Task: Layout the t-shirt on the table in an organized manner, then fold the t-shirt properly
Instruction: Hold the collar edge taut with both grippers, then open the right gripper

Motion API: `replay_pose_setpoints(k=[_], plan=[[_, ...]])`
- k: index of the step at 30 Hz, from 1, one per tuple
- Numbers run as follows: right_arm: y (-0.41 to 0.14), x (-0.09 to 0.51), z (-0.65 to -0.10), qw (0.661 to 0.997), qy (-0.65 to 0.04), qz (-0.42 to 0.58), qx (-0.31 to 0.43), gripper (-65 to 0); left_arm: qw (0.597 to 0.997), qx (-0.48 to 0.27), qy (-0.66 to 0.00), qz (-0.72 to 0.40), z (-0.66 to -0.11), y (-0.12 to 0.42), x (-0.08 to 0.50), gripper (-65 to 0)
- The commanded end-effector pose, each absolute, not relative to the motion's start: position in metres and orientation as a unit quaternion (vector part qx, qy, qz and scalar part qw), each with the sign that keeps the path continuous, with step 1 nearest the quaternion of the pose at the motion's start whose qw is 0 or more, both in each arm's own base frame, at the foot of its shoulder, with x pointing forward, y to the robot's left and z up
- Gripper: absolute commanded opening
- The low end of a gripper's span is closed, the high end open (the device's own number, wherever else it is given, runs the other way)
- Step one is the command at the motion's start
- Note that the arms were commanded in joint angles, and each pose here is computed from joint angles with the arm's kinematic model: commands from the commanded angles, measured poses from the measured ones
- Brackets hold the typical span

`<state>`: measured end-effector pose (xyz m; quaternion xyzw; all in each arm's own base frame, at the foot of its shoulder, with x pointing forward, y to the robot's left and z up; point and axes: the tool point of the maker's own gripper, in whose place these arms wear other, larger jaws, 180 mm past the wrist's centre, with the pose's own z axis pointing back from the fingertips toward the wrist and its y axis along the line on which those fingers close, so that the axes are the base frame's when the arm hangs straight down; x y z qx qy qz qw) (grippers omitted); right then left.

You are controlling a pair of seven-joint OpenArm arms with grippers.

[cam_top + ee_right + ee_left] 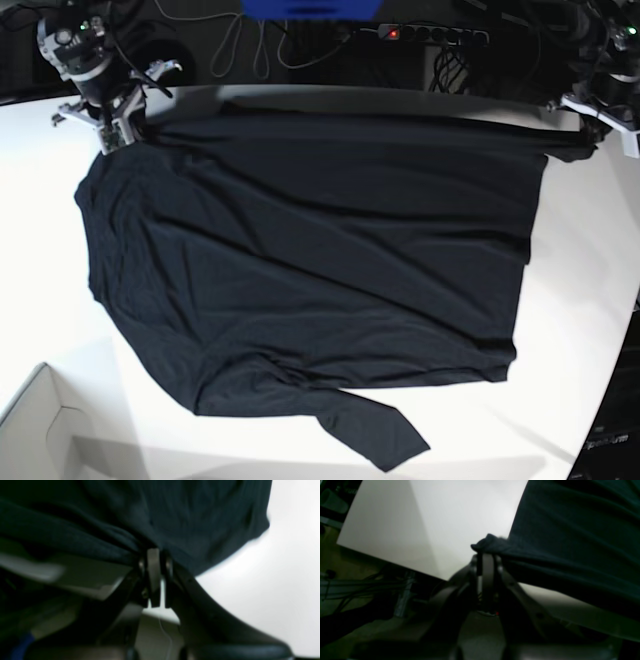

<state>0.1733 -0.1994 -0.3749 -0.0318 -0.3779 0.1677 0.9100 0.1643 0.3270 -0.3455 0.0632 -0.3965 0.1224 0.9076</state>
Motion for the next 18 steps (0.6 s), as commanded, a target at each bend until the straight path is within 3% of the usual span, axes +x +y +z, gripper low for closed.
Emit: replay_pose_setpoints(k=[1, 18], plan=[[-0.204, 0.178, -0.368, 0.905, -0.388, 0.17, -0.043, -65.0, 0.896, 0.069, -0.422, 0.122, -0.333, 0.331, 0.174, -65.0], [-0.208, 0.213, -0.365, 0.894, -0.415, 0.162, -0.043, -65.0, 0.904, 0.025, -0.411, 0.111, -0.354, 0.309, 0.191, -65.0]])
